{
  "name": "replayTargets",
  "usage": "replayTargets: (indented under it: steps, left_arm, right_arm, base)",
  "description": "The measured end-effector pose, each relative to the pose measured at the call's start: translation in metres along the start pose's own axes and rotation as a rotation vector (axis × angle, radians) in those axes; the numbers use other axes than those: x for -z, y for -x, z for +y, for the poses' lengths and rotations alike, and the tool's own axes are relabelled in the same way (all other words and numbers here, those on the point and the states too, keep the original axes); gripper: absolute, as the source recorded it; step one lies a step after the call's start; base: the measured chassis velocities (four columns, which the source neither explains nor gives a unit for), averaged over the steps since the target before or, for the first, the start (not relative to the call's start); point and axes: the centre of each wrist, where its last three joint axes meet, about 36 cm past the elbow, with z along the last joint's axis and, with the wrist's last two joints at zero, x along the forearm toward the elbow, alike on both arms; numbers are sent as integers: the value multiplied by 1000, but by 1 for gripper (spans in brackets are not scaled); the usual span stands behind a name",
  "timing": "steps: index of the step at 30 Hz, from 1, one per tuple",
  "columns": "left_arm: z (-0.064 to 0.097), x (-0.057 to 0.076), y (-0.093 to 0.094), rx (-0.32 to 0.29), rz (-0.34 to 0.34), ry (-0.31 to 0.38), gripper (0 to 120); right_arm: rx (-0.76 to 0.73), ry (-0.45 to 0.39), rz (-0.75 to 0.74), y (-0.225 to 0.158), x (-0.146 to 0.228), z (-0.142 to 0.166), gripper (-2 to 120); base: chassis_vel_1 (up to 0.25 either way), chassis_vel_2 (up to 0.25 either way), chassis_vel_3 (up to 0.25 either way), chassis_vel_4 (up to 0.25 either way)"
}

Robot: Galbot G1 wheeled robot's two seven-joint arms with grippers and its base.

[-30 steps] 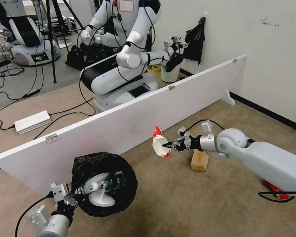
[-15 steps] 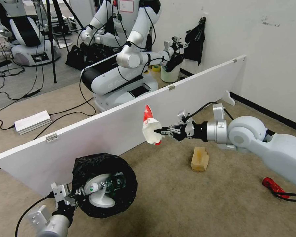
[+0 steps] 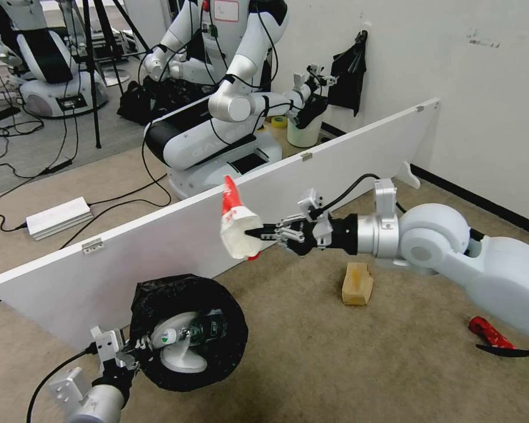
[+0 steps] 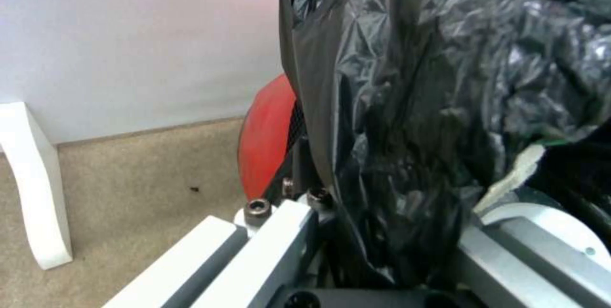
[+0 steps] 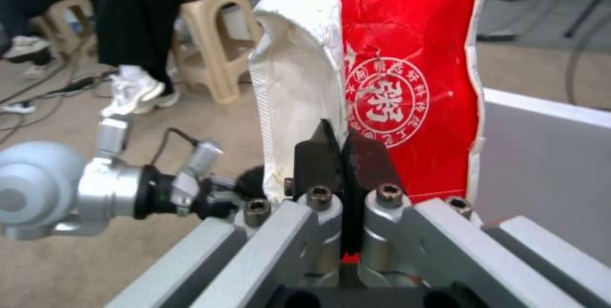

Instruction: Pick up the trash bin, then pick up the garbage from the floor and place it into the trash bin.

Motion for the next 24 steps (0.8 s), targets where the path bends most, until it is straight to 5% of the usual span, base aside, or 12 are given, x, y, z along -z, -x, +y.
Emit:
replayTargets:
  steps: [24]
  left_arm:
    - [-6, 6, 8, -12, -12, -3, 0]
  right_arm:
    - [166, 25, 48, 26, -18, 22, 0]
  base:
    - [0, 0, 0, 0]
